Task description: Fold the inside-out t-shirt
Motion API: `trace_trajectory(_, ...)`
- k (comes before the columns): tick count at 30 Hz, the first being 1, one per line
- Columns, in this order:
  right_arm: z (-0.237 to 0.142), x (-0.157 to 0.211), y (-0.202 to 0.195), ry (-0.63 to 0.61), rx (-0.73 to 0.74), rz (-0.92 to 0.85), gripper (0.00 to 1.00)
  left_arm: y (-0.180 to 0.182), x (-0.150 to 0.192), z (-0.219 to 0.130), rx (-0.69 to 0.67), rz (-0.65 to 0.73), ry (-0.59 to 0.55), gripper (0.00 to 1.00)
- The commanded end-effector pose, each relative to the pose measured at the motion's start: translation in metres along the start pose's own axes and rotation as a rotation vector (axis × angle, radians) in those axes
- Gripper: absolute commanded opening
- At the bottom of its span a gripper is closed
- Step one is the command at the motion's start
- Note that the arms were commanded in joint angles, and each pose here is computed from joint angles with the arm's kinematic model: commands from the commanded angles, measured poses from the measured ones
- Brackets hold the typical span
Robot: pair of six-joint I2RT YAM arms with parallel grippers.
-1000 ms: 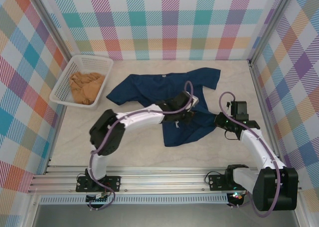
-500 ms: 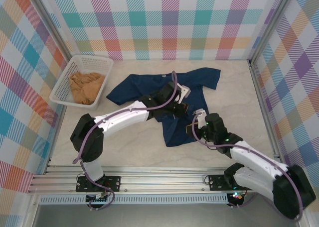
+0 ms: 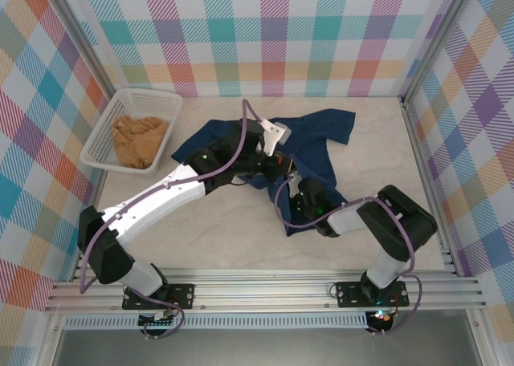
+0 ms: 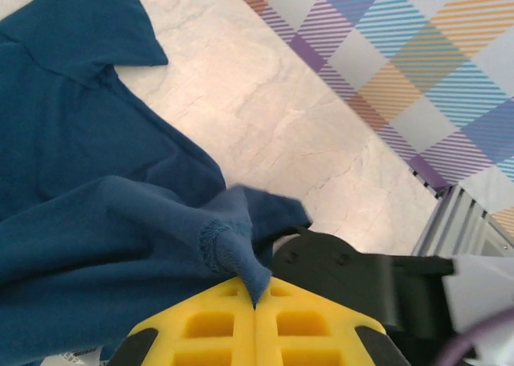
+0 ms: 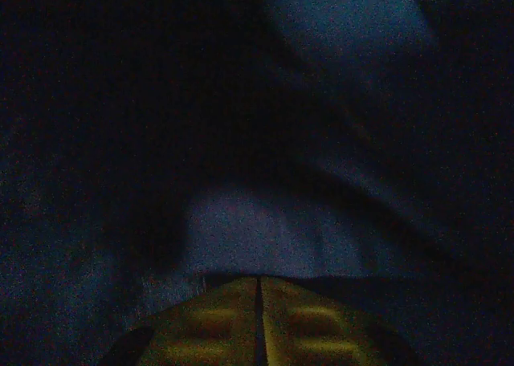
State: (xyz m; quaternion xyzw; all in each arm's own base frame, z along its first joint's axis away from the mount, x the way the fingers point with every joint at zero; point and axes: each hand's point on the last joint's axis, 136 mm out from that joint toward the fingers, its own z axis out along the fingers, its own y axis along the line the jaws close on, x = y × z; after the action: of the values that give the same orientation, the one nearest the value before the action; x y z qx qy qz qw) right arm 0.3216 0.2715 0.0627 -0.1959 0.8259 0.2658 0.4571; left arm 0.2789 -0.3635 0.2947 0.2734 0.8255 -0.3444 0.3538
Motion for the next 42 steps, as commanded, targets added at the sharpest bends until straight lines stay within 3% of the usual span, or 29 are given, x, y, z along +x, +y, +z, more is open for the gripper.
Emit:
trace_trajectory(1,0.008,-0.065,0.011,-0.214,-0.016,-0.061,0.1,-0.007,0.0,-0.023,0.023,0.003,-0.005,0.0)
trace_trajectory(12,0.064,-0.095,-0.033,-0.146,0.233,0.07,0.17,-0.057,-0.049,-0.093,0.2,0.053,-0.217,0.0)
trace_trajectory(19,0.044,-0.106,-0.01,-0.159,0.012,0.076,0.3,-0.021,-0.041,-0.106,-0.017,0.068,-0.233,0.0)
trace_trajectory(25,0.012,-0.118,0.011,-0.195,-0.093,-0.001,0.34,-0.003,-0.03,-0.098,-0.093,0.067,-0.206,0.0)
trace_trajectory(29,0.009,-0.123,-0.001,-0.201,-0.033,0.004,0.34,-0.007,-0.028,-0.093,-0.069,0.067,-0.194,0.0)
trace_trajectory(42,0.079,-0.091,-0.05,-0.01,0.294,0.132,0.35,-0.057,-0.077,-0.133,0.122,0.114,-0.348,0.0)
